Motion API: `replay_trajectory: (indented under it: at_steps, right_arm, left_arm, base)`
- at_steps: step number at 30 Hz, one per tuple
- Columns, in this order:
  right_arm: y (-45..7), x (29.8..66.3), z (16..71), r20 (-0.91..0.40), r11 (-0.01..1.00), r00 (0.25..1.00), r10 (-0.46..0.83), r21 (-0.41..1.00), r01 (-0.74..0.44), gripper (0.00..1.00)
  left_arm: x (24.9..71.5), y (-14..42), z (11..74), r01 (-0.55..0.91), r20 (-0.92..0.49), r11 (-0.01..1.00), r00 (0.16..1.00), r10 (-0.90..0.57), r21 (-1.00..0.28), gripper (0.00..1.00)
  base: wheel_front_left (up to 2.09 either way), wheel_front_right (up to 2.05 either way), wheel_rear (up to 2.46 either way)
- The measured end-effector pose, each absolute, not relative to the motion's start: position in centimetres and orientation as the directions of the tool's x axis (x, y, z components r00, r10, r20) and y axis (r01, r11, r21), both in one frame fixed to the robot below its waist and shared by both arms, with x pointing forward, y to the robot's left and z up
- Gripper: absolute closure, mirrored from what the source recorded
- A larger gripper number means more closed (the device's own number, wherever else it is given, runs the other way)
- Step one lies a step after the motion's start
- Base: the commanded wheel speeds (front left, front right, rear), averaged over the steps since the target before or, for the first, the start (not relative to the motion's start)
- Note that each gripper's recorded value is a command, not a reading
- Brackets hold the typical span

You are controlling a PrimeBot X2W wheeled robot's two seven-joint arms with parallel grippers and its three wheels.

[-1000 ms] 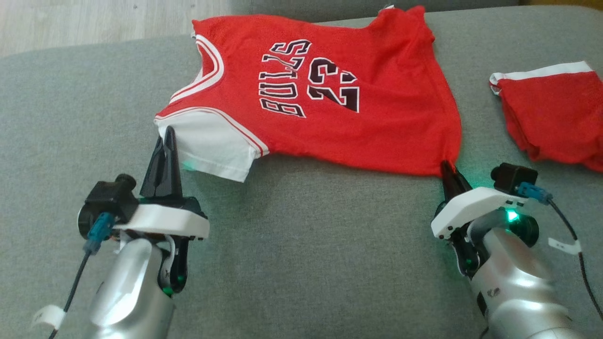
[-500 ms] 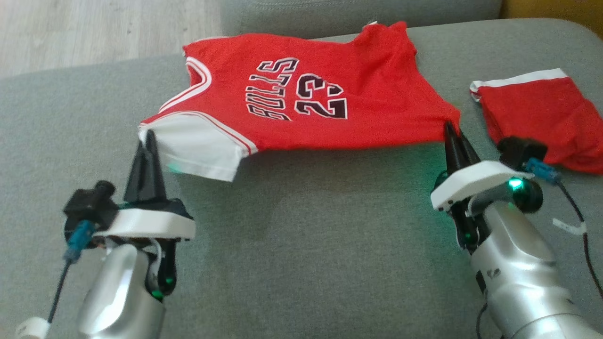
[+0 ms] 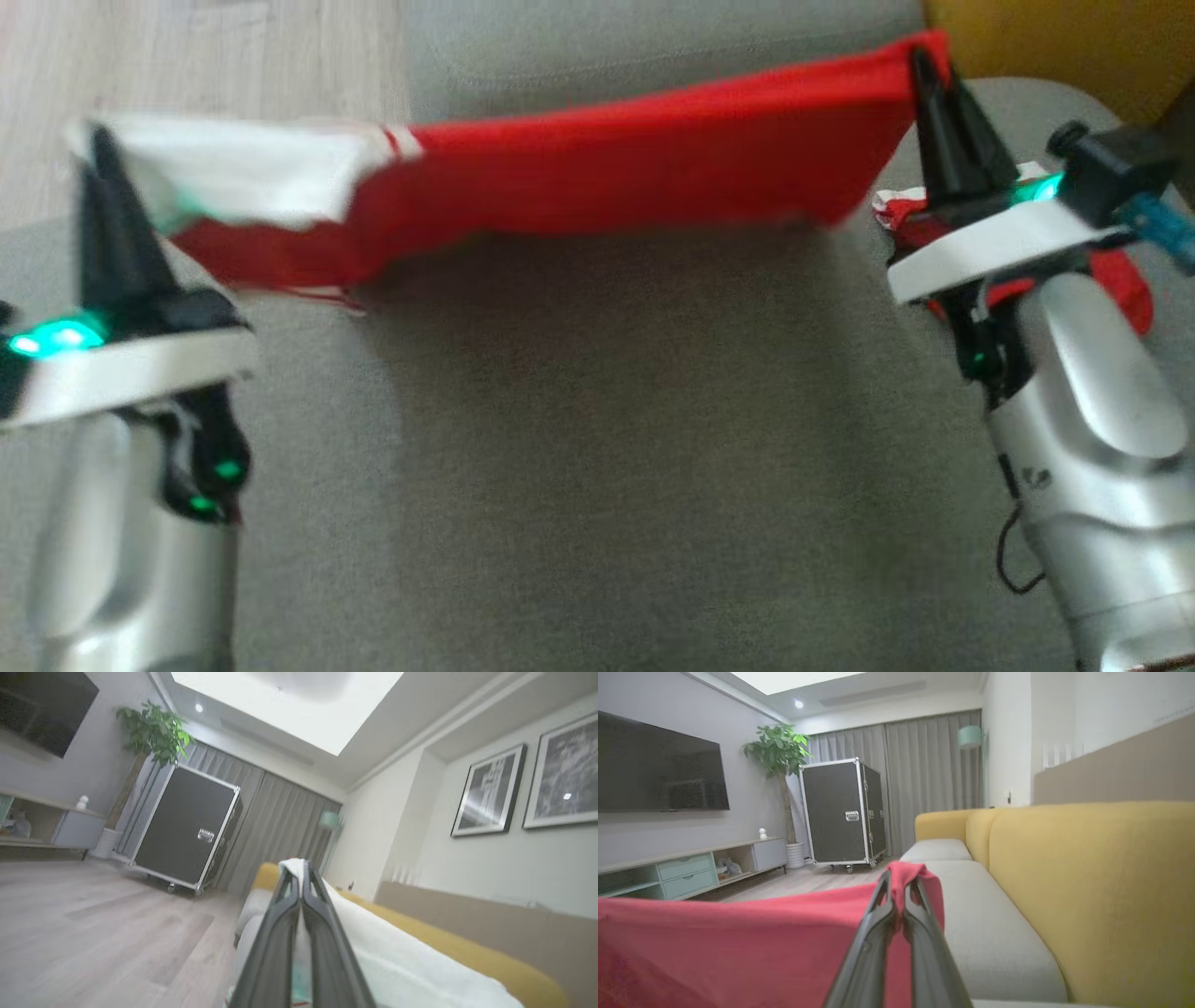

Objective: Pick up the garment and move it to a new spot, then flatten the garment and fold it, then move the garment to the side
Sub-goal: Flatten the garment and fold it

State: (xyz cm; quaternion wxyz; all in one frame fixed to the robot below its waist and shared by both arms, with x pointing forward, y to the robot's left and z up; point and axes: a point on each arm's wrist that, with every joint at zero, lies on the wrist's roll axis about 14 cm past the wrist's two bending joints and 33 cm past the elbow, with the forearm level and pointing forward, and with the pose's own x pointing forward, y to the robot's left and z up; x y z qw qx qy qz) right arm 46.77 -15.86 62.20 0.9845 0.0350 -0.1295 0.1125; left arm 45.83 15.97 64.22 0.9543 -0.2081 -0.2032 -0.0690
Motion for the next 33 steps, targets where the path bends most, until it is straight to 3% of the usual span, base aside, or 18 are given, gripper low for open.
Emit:
replay_trajectory:
  at_steps: [7,15,21,25,28,33]
  right_arm:
    - [-15.9,44.3,69.3,0.413,0.967,0.876,0.25,-0.052,-0.251,1.0]
    - [-16.6,44.8,69.6,0.36,0.971,0.902,0.239,-0.079,-0.225,1.0]
    - [-17.0,50.2,67.1,0.23,0.973,0.949,0.217,0.027,-0.229,1.0]
    - [-16.4,54.0,67.1,0.194,0.971,0.952,0.238,-0.025,-0.238,1.0]
    - [-15.9,58.9,68.7,0.229,0.97,0.943,0.24,-0.081,-0.228,1.0]
    - [-16.1,62.5,71.2,0.339,0.977,0.917,0.211,-0.113,-0.183,1.0]
  left_arm:
    - [42.8,17.2,73.5,0.307,0.634,0.875,0.773,0.001,-0.375,1.0]
    - [42.7,16.8,78.3,0.375,0.692,0.865,0.72,-0.045,-0.334,1.0]
    - [50.0,15.5,76.9,0.369,0.572,0.874,0.809,-0.135,-0.315,1.0]
    - [54.6,15.1,75.1,0.34,0.492,0.899,0.853,-0.172,-0.276,1.0]
    - [59.6,16.2,75.1,0.286,0.469,0.93,0.87,-0.152,-0.23,1.0]
    - [62.3,18.3,77.3,0.23,0.532,0.955,0.841,-0.099,-0.187,1.0]
  base:
    - [0.0,0.0,0.0]
    - [0.0,0.0,0.0]
    - [0.0,0.0,0.0]
    - [0.0,0.0,0.0]
    - [0.0,0.0,0.0]
    - [0.0,0.0,0.0]
